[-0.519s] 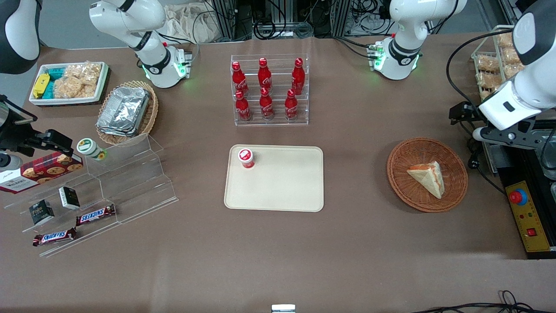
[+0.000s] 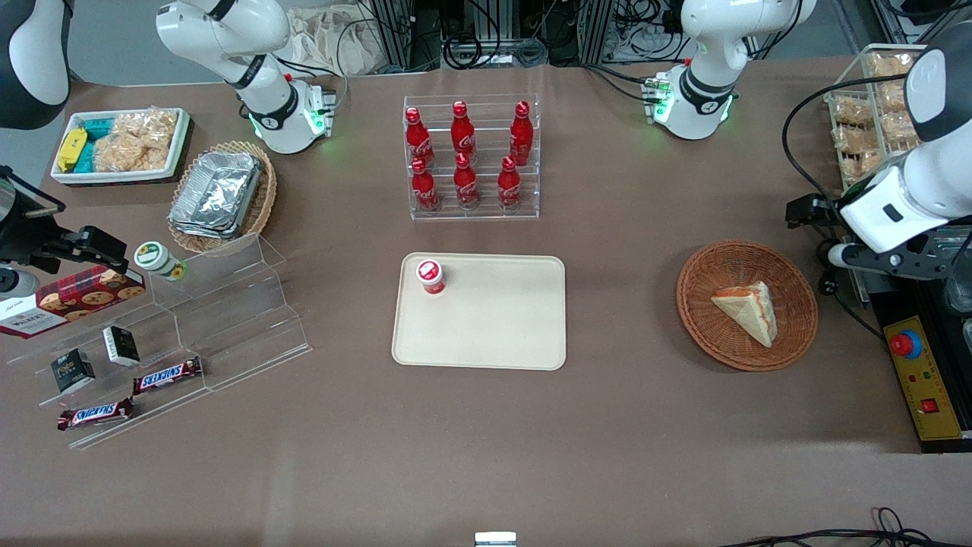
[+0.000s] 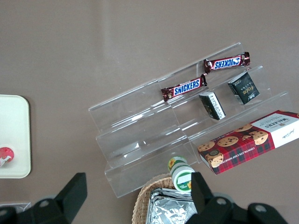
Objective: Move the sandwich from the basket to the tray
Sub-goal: 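Move the left gripper over the wrapped sandwich in the wicker basket, then lower the left gripper and close it on the sandwich's edge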
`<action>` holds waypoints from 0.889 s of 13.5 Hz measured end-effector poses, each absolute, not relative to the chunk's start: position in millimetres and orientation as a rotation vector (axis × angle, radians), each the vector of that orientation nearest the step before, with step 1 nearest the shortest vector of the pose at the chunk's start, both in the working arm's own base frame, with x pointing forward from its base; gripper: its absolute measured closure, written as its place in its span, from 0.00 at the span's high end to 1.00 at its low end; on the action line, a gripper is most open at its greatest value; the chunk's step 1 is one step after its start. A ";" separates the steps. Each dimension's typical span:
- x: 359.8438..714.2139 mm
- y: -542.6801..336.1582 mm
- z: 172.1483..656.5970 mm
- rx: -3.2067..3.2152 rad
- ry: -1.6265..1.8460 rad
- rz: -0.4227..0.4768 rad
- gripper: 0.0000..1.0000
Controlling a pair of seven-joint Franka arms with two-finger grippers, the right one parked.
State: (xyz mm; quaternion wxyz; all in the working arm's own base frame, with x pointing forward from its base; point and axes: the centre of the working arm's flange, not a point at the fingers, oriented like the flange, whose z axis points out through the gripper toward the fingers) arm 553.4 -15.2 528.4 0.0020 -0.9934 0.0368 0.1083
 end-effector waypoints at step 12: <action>532.6 16.4 357.4 -2.961 -0.938 0.060 1.00</action>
